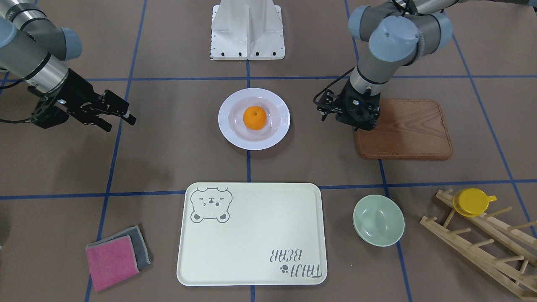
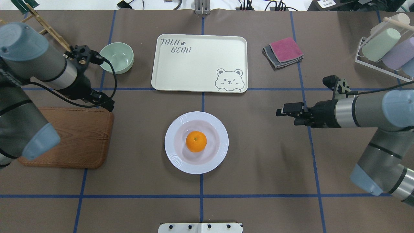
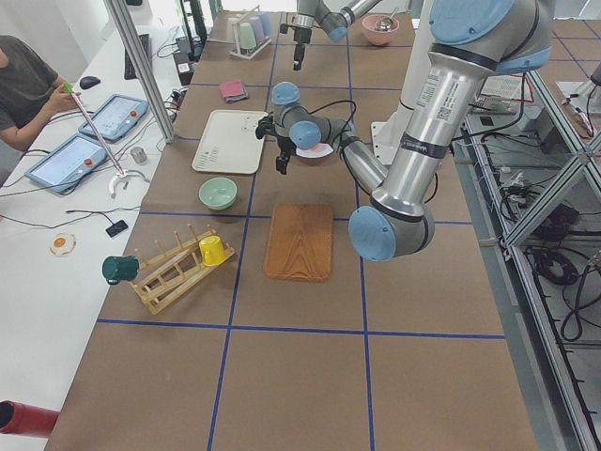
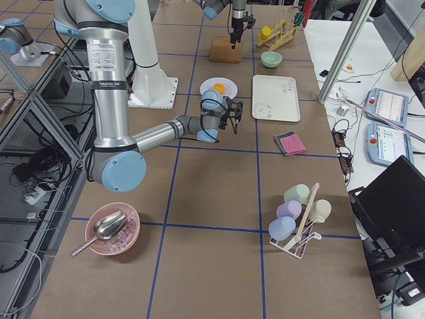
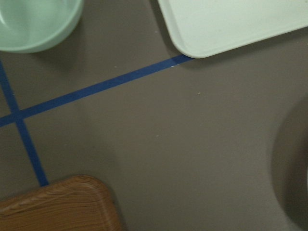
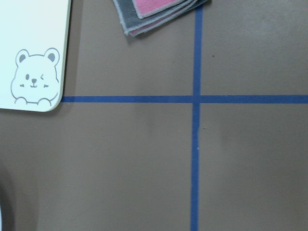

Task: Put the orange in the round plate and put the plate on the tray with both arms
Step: 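Move the right gripper to the plate rim nearest the robot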

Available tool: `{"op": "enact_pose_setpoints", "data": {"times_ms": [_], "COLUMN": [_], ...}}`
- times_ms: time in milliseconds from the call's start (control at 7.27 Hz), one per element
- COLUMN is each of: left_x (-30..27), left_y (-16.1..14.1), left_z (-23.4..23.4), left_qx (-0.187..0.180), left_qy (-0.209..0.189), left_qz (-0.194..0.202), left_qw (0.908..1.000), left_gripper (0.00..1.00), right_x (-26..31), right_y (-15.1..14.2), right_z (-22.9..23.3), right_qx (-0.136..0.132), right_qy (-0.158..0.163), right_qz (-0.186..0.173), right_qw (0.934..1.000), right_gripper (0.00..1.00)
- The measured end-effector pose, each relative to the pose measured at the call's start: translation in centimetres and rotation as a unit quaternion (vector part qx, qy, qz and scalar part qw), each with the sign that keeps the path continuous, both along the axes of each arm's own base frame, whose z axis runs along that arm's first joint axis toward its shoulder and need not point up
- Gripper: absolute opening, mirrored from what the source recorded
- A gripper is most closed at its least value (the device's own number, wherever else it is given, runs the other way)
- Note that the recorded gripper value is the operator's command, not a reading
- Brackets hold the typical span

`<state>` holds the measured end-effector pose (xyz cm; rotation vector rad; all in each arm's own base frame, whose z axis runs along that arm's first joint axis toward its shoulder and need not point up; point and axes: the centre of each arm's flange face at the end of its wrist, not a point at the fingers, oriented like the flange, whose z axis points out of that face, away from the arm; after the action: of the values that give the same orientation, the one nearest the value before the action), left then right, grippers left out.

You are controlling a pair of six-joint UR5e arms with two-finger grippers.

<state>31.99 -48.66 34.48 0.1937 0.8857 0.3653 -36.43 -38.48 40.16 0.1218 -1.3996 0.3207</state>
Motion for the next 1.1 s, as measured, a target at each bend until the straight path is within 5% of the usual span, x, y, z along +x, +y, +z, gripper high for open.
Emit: {"op": "enact_pose_setpoints", "data": {"times_ms": [550,825,1100], "left_x": [-2.5,-2.5,-2.4], "left_y": [-0.6,-0.6,-0.6], "left_z": [1.8,1.9,2.0], "left_qx": [0.005,0.004,0.004], "left_qy": [-0.001,-0.002,-0.003], "left_qz": [0.009,0.010,0.010], "left_qw": [0.9999,0.9999,0.9999], "left_gripper": [0.99,0.99,0.99], "right_x": [-11.0,-13.9,-16.2], "right_y": [7.7,9.5,9.9], "right_z": [-2.6,-3.0,-3.3], "right_qx": [-0.020,-0.021,-0.021], "right_qy": [-0.113,-0.122,-0.122], "right_qz": [0.066,0.081,0.092], "right_qw": [0.9911,0.9890,0.9881], "right_gripper": [0.98,0.97,0.84]}}
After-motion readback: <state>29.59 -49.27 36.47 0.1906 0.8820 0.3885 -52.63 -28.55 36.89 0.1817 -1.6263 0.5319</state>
